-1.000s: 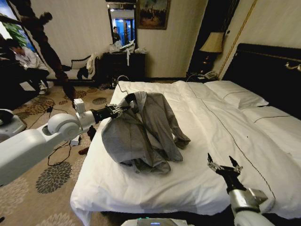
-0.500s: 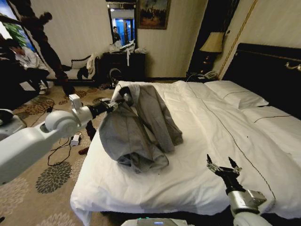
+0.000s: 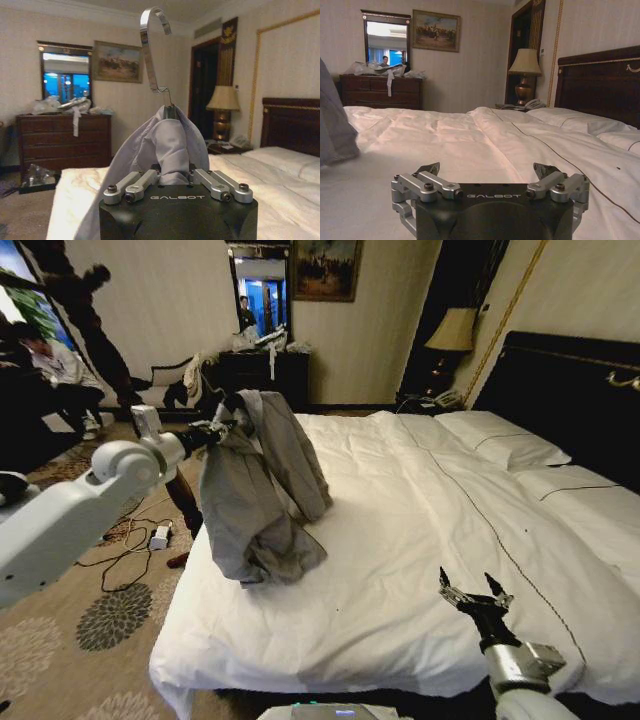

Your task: Pick up the clothes from the bed and hang them on the clothes hanger.

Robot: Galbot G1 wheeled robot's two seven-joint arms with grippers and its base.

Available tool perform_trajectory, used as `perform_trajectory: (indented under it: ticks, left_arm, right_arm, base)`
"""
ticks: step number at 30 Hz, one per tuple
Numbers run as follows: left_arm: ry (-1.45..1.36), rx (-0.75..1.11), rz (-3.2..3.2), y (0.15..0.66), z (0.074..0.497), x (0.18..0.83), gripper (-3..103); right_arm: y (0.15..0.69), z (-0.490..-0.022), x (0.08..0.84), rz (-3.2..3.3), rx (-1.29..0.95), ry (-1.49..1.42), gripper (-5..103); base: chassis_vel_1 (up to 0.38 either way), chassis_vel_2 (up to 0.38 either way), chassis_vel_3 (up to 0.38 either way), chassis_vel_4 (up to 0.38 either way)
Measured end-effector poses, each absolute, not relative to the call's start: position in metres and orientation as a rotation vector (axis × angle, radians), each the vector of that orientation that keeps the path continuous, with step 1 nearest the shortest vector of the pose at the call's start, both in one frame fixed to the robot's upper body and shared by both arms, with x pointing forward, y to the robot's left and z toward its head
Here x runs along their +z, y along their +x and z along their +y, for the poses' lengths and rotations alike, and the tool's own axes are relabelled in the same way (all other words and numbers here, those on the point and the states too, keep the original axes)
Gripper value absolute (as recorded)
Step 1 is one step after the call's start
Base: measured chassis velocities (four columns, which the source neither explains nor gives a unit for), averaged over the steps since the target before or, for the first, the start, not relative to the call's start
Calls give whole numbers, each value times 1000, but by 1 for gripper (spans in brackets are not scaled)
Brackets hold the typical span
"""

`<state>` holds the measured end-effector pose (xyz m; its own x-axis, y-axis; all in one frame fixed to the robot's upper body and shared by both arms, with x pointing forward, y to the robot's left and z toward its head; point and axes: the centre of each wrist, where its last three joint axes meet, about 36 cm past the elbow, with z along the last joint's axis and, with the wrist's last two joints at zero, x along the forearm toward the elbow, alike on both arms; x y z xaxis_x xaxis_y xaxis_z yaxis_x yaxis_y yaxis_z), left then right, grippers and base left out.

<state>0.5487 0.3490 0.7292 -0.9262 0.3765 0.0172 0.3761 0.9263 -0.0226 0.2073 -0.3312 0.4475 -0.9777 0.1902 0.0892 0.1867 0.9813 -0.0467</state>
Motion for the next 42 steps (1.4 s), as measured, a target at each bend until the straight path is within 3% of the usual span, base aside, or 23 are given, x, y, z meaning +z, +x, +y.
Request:
perform_trajectory:
  ticks: [18, 27, 36, 42]
  left_arm:
    - [-291, 59, -3063, 596, 344, 816, 15]
    - [-112, 89, -3053, 636, 365, 875, 15]
    - [-49, 134, -3040, 648, 376, 902, 15]
    - [78, 170, -3016, 650, 407, 916, 15]
  right_arm:
    - [208, -331, 448, -3034, 57, -290, 100]
    - [208, -331, 448, -3033, 57, -290, 100]
    - [208, -331, 448, -3033, 57, -290, 100]
    - [208, -331, 448, -3033, 57, -289, 100]
  base:
    - [0, 0, 0, 0]
    - [0, 0, 0, 0]
    - [0, 0, 0, 0]
    - [0, 0, 0, 0]
